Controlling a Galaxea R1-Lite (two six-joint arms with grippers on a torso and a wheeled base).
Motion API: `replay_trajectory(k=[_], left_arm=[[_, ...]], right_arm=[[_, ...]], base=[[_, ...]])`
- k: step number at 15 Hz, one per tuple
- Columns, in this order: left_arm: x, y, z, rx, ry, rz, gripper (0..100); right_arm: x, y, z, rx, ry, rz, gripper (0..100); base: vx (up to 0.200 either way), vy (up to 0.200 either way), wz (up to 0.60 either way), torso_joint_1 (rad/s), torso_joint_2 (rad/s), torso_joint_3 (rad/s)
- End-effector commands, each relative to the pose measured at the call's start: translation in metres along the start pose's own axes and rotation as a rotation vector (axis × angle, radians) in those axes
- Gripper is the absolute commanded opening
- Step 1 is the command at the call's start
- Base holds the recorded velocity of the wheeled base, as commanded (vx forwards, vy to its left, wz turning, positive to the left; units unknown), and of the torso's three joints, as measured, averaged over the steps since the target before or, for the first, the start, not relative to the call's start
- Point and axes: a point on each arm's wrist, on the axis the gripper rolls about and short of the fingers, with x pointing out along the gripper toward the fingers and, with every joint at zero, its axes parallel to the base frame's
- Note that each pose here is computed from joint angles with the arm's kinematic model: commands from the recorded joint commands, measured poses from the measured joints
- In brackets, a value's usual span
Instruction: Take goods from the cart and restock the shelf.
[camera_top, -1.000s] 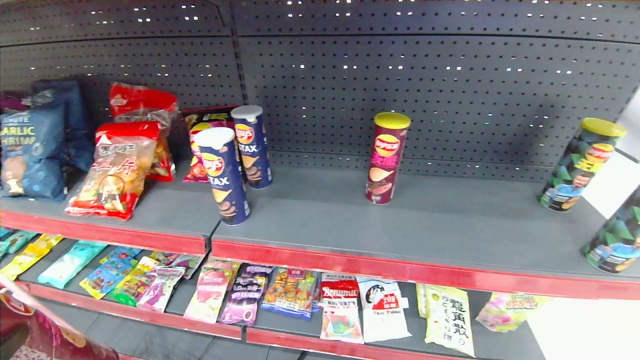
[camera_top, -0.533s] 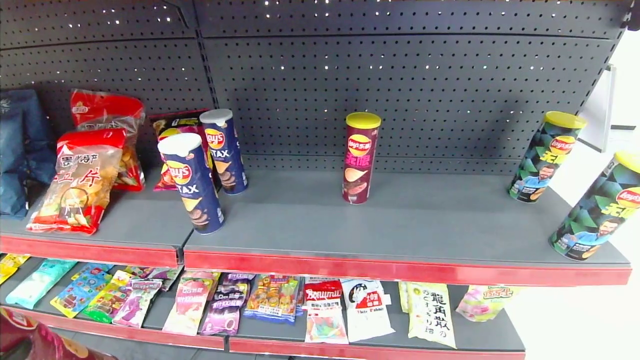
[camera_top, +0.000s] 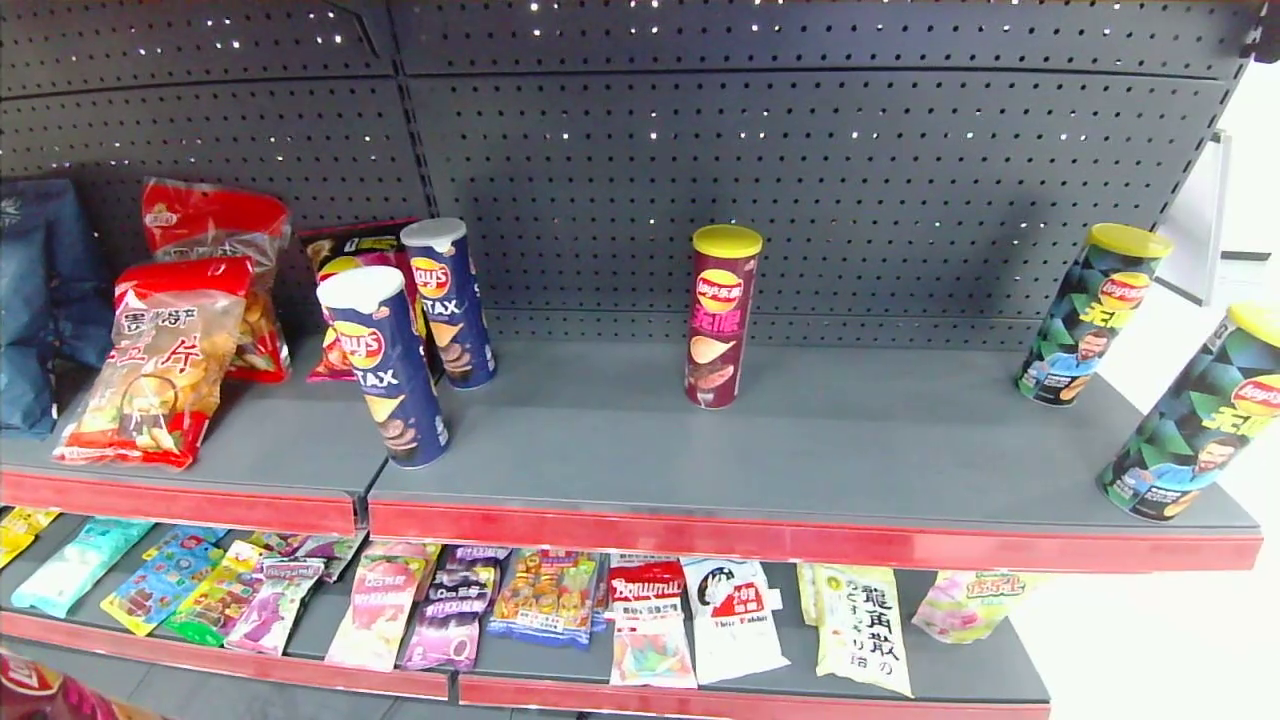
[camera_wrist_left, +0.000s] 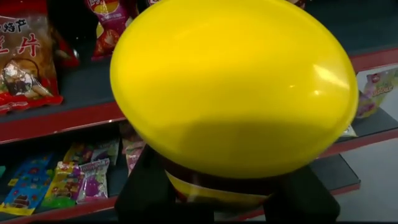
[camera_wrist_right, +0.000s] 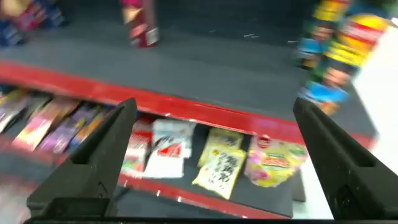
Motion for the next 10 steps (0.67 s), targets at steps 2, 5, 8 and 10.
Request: replay_trajectory(k=[2,5,8,10], left_arm=[[0.000,0.000,-0.003,-0.006,0.007,0.005,0],[0.000,0.000,-0.003,-0.007,0.011,0.008,0],[0.001,0.000,-0.005,-0.008,0.016,0.014,0],[0.000,0.000,-0.008,-0.010,0.025,0.036,0]], right_arm=[[0.109,0.022,0.040,-0.089,0.218,0.465,100],[0.199,0.046,0.041,-0.080,0.202,0.490,100],[0.243,0.055,0.037,-0.055,0.189,0.480,100],[0.283,0.064,0.041,-0.032,0.171,0.476,100]], base=[[0.000,0.000,0.00,0.000,0.00,0.000],[0.000,0.000,0.00,0.000,0.00,0.000],[0.000,0.000,0.00,0.000,0.00,0.000],[0.000,0.000,0.00,0.000,0.00,0.000]])
